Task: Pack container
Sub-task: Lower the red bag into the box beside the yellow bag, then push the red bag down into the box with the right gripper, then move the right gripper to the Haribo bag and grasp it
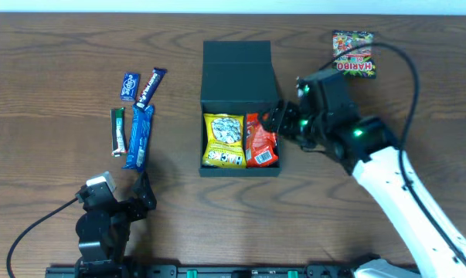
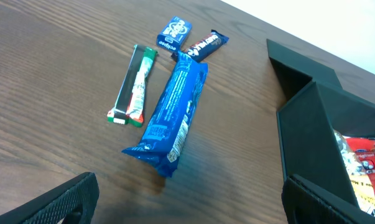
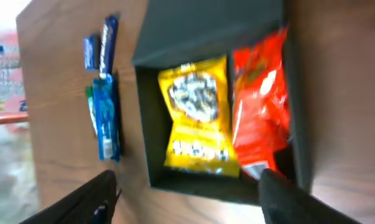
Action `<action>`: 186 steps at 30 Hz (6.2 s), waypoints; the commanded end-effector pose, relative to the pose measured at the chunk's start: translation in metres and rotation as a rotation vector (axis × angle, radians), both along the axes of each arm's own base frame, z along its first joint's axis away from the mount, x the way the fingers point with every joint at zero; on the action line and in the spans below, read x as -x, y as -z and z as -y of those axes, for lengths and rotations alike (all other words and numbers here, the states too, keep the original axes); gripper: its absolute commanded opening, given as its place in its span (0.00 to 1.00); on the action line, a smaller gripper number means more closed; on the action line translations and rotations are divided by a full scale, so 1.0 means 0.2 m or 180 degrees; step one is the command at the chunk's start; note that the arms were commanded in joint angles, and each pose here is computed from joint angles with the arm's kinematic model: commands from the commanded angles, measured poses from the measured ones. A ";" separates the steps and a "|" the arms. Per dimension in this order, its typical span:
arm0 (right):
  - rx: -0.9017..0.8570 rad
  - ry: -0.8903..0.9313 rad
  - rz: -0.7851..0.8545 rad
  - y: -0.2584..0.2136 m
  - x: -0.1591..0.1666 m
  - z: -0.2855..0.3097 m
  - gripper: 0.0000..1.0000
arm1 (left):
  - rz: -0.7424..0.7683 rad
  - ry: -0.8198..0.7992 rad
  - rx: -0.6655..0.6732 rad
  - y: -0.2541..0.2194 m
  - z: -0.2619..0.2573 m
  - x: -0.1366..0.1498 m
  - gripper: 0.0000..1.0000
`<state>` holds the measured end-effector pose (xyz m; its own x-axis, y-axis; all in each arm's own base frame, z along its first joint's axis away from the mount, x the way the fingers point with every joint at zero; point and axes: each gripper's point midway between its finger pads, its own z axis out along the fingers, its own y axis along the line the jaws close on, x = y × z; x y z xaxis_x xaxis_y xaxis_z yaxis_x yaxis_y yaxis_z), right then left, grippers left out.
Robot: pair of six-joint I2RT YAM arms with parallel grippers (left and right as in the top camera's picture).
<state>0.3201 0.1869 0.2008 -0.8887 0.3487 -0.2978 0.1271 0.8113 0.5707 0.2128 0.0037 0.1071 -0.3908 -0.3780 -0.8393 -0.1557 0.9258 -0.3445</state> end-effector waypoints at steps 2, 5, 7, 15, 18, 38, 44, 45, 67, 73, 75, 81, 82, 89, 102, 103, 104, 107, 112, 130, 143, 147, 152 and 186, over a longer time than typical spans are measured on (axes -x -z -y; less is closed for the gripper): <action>0.0514 -0.0105 0.0375 -0.09 -0.03 0.06 0.68 | -0.0042 -0.0006 0.0018 0.03 0.00 0.00 0.95; 0.0709 -0.0235 0.0275 -0.02 0.01 0.02 0.65 | -0.0042 -0.0006 0.0018 0.03 0.00 0.00 0.95; 0.0854 -0.0308 0.0122 0.07 0.03 0.00 0.62 | -0.0042 -0.0007 0.0020 0.03 0.00 0.00 0.95; 0.1502 -0.0533 -0.0284 0.40 0.06 -0.03 0.22 | -0.0042 -0.0007 0.0020 0.03 0.00 0.00 0.95; 0.1734 -0.0472 -0.0355 0.45 0.05 0.02 0.15 | -0.0042 -0.0007 0.0020 0.03 0.00 0.00 0.95; 0.2197 -0.0702 -0.0790 0.80 0.05 0.06 0.01 | -0.0042 -0.0006 0.0018 0.03 0.00 0.00 0.95; 0.2273 -0.0715 -0.0866 0.86 0.05 0.07 0.01 | -0.0042 -0.0006 0.0018 0.03 0.00 0.00 0.95; 0.2277 -0.0719 -0.0878 0.87 0.05 0.07 0.01 | -0.0042 -0.0006 0.0018 0.03 0.00 0.00 0.95; 0.2128 -0.0569 0.0040 0.36 -0.27 -0.06 0.02 | -0.0042 -0.0007 0.0020 0.03 0.00 0.00 0.95; 0.2174 -0.0579 -0.0013 0.48 -0.32 -0.08 0.01 | -0.0042 -0.0006 0.0018 0.03 0.00 0.00 0.95; 0.2221 -0.0595 -0.0099 0.55 -0.32 -0.07 0.01 | -0.0042 -0.0006 0.0018 0.03 0.00 0.00 0.95; 0.2499 -0.0679 -0.0243 0.74 -0.35 -0.03 0.01 | -0.0042 -0.0006 0.0018 0.03 0.00 0.00 0.95; 0.2531 -0.0698 -0.0280 0.77 -0.35 -0.03 0.01 | -0.0042 -0.0006 0.0018 0.03 0.00 0.00 0.95; 0.2725 -0.0685 -0.0440 0.90 -0.35 0.04 0.01 | -0.0042 -0.0007 0.0018 0.03 0.00 0.00 0.95; 0.2596 -0.0622 -0.0238 0.76 -0.42 -0.01 0.01 | -0.0042 -0.0017 0.0013 0.03 0.00 0.00 0.95; 0.2570 -0.0602 -0.0191 0.70 -0.43 -0.02 0.01 | -0.0042 -0.0017 0.0012 0.03 0.00 0.00 0.95; 0.2540 -0.0581 -0.0138 0.63 -0.43 -0.02 0.01 | -0.0043 -0.0018 0.0013 0.03 0.00 0.00 0.95; 0.2505 -0.0591 -0.0005 0.46 -0.41 -0.01 0.01 | -0.0041 -0.0018 0.0013 0.03 0.00 0.00 0.95; 0.2593 -0.0716 -0.0272 0.58 -0.35 0.04 0.01 | -0.0041 -0.0017 0.0013 0.03 0.00 0.00 0.95; 0.2820 -0.0977 -0.0793 0.94 -0.27 0.07 0.01 | -0.0042 -0.0016 0.0014 0.03 0.00 0.00 0.95; 0.2645 -0.0849 -0.0445 0.70 -0.36 0.00 0.01 | -0.0042 -0.0016 0.0014 0.03 0.00 0.00 0.95; 0.2383 -0.0637 0.0069 0.30 -0.43 -0.03 0.01 | -0.0042 -0.0016 0.0014 0.03 0.00 0.00 0.95; 0.1981 -0.0222 0.0744 -0.12 -0.58 0.13 0.01 | -0.0042 -0.0017 0.0013 0.03 0.00 0.00 0.95; 0.0629 0.1175 0.0762 0.70 -1.36 1.58 0.99 | -0.0046 -0.0115 -0.0033 0.03 -0.03 0.00 0.95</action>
